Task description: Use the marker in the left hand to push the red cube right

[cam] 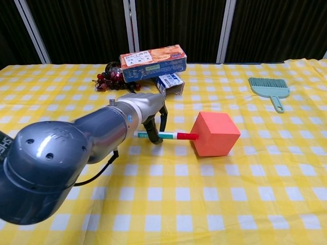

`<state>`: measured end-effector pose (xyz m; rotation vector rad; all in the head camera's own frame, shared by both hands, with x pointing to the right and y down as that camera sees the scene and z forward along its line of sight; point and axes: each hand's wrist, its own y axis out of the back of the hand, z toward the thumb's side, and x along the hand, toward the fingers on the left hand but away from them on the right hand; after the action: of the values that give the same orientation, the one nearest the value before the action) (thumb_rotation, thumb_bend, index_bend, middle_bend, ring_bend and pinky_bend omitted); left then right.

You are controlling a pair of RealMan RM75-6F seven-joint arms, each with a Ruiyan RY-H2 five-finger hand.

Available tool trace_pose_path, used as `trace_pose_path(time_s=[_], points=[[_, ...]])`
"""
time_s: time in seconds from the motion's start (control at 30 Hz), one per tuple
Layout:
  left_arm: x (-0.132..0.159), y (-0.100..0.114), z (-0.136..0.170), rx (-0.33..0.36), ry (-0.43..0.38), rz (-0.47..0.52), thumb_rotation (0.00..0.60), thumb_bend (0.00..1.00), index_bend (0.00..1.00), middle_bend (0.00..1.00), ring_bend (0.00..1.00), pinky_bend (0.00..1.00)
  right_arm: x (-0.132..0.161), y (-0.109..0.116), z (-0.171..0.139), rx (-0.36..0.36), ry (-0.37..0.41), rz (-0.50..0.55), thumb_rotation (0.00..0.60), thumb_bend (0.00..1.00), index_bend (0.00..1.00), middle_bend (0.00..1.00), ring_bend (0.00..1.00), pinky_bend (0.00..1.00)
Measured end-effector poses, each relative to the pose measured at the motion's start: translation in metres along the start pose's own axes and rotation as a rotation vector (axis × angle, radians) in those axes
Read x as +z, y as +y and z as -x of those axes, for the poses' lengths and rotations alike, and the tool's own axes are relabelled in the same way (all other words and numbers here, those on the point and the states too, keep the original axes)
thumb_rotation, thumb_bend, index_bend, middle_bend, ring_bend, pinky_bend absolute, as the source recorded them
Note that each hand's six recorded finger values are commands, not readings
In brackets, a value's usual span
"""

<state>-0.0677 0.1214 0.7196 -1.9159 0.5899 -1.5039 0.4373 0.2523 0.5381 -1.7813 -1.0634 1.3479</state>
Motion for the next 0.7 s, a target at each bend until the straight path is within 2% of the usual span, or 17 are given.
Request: trace_pose_path(time_s=[0.37, 0.7], points=[[0.022, -0.003, -0.004, -0.007, -0.011, -0.029, 0.600, 0.43, 0.65, 0.12, 0.00, 0.08, -0.001, 0.002, 0.000, -0.004, -0.001, 0.010, 0.600, 0.34, 0.00, 0.00, 0.00, 0.04], [0.023, -0.002, -0.007, -0.011, 0.040, -0.029, 0.600, 0.44, 0.66, 0.12, 0.00, 0.08, -0.001, 0.003, -0.001, -0.005, 0.000, 0.018, 0.600, 0.34, 0.00, 0.00, 0.00, 0.05]])
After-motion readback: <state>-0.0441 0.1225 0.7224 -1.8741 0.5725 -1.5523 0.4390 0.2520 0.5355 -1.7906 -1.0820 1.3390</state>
